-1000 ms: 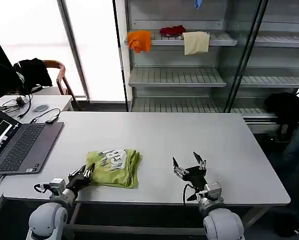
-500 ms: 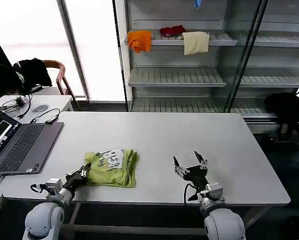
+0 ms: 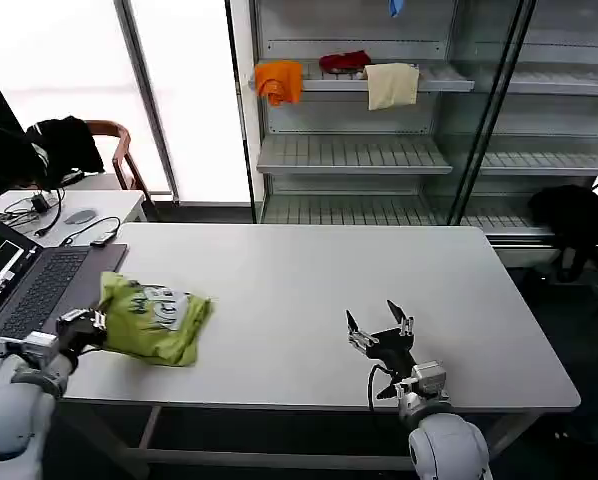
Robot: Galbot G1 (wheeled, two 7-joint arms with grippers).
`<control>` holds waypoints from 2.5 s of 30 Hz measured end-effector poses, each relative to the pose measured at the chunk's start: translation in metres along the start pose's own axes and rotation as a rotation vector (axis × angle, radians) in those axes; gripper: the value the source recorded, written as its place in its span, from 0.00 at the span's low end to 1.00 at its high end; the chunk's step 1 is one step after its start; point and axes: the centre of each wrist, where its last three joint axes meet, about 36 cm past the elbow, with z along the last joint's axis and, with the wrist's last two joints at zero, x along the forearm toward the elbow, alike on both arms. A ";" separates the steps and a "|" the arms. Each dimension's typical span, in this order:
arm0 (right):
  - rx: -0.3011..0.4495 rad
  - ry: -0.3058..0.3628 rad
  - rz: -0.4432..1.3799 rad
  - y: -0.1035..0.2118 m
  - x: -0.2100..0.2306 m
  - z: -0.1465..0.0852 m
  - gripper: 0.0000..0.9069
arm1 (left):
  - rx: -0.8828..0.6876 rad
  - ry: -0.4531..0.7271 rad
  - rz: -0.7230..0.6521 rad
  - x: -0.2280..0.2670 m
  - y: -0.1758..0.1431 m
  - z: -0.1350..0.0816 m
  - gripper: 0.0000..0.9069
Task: Fold and organize the clothes.
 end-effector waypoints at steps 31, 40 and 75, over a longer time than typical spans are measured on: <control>-0.023 0.054 0.066 -0.048 0.008 0.045 1.00 | -0.100 -0.058 0.233 0.027 -0.139 -0.063 0.02; -0.024 0.053 0.073 -0.050 0.003 0.045 1.00 | -0.035 -0.063 0.351 0.013 -0.227 -0.068 0.02; -0.205 0.050 0.029 -0.033 -0.024 -0.009 1.00 | 0.034 -0.108 0.507 -0.042 -0.369 -0.110 1.00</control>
